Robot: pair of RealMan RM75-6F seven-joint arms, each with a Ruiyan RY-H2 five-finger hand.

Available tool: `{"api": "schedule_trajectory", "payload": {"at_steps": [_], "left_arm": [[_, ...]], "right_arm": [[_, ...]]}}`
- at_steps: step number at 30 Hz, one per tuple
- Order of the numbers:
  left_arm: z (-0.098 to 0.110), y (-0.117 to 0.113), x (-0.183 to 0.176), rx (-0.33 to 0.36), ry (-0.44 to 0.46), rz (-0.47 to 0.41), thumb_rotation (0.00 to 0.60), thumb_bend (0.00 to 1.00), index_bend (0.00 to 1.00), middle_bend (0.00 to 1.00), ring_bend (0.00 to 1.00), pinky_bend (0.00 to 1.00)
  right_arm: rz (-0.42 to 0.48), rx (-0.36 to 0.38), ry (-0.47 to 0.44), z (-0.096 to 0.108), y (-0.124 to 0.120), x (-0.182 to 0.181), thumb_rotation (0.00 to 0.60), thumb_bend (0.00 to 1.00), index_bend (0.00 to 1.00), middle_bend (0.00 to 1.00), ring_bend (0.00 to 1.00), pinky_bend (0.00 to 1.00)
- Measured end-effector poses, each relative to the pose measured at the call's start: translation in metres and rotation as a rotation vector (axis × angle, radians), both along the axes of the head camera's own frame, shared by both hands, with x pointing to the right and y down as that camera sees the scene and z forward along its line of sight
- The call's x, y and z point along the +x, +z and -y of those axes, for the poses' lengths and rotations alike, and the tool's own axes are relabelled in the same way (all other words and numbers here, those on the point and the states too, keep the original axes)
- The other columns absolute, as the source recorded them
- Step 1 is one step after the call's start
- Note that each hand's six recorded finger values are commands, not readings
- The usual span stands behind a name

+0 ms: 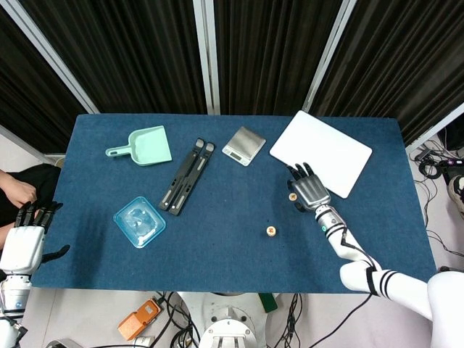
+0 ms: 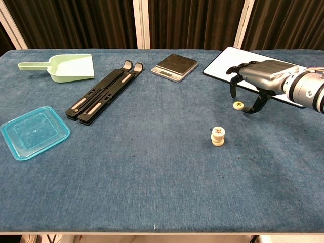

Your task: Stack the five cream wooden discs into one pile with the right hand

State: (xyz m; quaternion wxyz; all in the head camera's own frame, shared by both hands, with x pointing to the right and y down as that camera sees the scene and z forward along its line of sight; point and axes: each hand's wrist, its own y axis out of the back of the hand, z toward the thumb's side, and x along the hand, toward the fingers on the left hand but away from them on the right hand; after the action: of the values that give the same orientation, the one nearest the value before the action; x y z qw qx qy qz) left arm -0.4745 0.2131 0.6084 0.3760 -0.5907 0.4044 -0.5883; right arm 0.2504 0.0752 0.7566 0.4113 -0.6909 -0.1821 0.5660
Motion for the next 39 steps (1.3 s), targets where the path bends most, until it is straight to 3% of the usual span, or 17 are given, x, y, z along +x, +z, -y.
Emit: {"api": "schedule_trajectory", "payload": {"at_steps": [14, 23, 32, 39], "left_arm": [[0.001, -0.001, 0.0, -0.001, 0.0, 0.009, 0.6, 0.08, 0.17, 0.14, 0.04, 0.0], [0.001, -0.001, -0.001, 0.001, -0.003, 0.007, 0.6, 0.08, 0.17, 0.14, 0.04, 0.0], [0.003, -0.001, 0.001, 0.008, 0.001, 0.001, 0.6, 0.08, 0.17, 0.14, 0.04, 0.0], [0.004, -0.001, 0.004, 0.016, 0.006, -0.008, 0.6, 0.08, 0.17, 0.14, 0.04, 0.0]], "right_arm": [[0.007, -0.017, -0.001, 0.001, 0.009, -0.001, 0.6, 0.47, 0.51, 0.11, 0.06, 0.08], [0.034, -0.013, 0.005, 0.002, 0.007, -0.002, 0.6, 0.55, 0.56, 0.13, 0.06, 0.09], [0.119, 0.036, -0.028, -0.003, -0.033, -0.004, 0.6, 0.55, 0.57, 0.14, 0.06, 0.09], [0.206, 0.029, -0.128, -0.033, -0.073, -0.017, 0.6, 0.55, 0.57, 0.14, 0.06, 0.09]]}}
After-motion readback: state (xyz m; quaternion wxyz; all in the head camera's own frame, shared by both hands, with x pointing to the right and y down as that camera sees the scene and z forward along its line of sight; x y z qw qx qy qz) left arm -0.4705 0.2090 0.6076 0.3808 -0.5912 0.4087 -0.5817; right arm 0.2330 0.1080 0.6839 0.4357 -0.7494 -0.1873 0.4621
